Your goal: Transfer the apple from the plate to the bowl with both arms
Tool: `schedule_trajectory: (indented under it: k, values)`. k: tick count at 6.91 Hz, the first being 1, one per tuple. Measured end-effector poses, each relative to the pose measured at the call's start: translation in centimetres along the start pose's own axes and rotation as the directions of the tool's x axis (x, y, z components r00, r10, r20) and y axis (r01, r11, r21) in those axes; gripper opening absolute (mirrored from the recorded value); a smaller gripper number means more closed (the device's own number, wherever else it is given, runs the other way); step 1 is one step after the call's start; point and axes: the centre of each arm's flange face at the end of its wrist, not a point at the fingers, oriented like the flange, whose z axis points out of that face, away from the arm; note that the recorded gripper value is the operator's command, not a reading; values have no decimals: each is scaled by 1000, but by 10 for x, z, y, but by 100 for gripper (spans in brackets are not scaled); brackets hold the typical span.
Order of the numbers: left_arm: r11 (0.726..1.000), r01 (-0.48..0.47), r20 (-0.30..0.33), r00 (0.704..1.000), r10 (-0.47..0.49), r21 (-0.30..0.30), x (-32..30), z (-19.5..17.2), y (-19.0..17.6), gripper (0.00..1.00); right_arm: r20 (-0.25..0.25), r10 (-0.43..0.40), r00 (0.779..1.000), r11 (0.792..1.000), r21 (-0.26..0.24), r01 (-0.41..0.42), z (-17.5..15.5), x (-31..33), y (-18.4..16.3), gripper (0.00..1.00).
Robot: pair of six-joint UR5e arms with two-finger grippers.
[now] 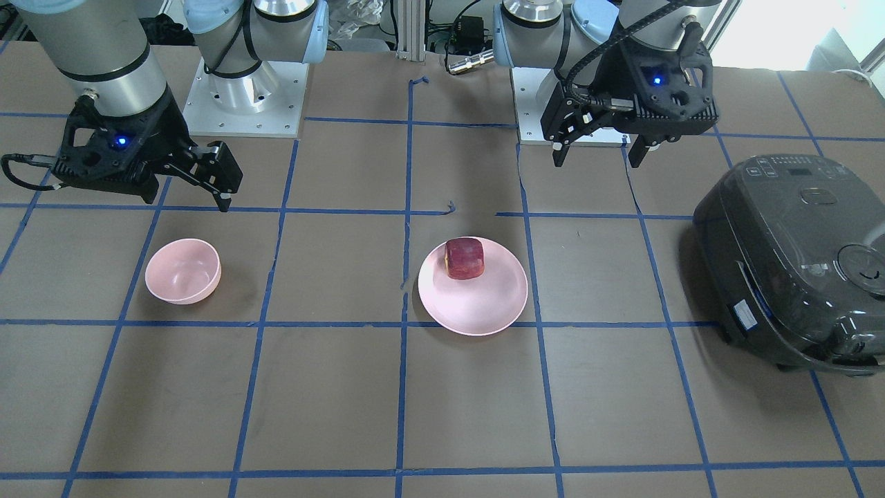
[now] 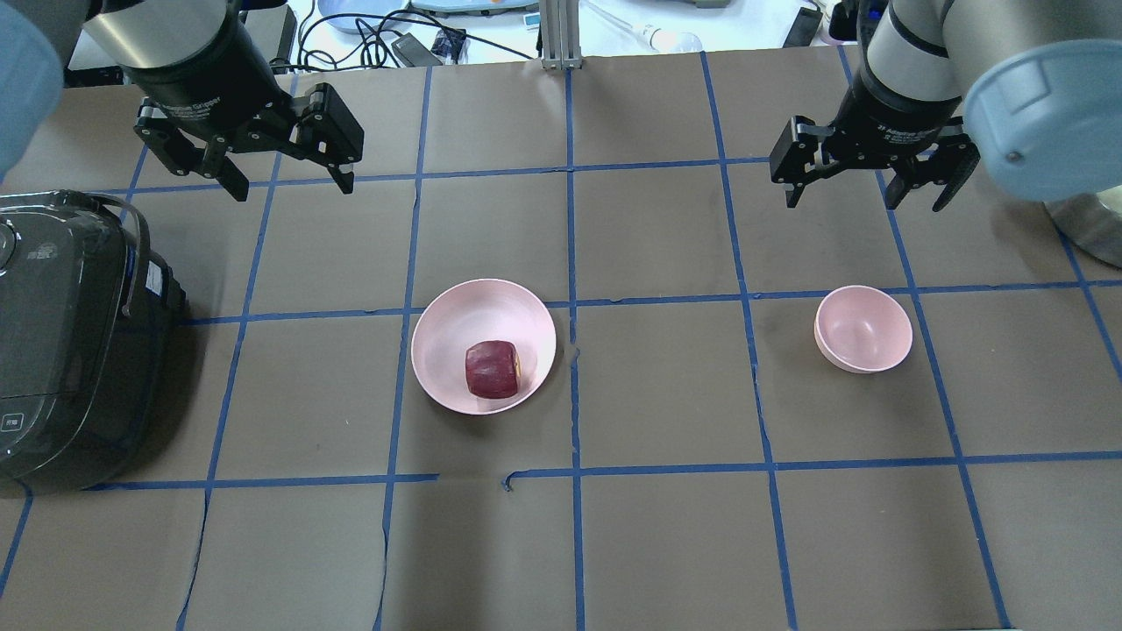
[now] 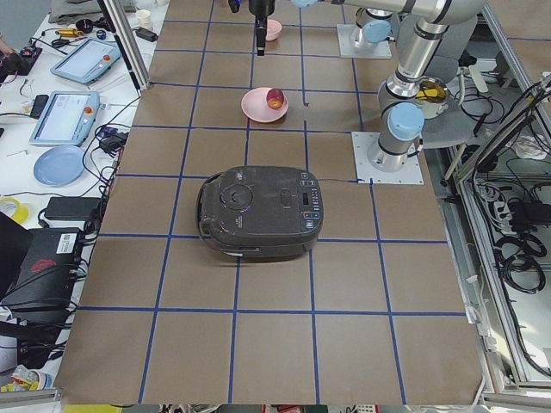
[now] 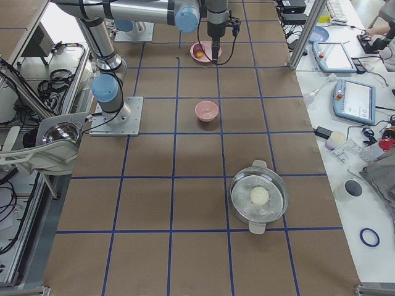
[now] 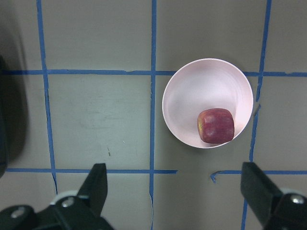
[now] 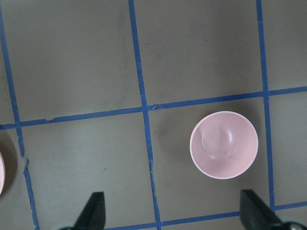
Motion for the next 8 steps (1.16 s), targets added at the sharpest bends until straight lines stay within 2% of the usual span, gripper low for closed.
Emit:
schedule_trajectory:
  k: [2, 8]
  values:
    - [1000, 0, 1, 1000, 0, 0, 0, 0, 0, 100, 5, -15, 1000, 999, -30, 15, 4, -1, 1, 100]
    - [1000, -7, -14, 1000, 8, 22, 9, -12, 6, 100, 3, -4, 1000, 999, -34, 4, 5, -2, 3, 100]
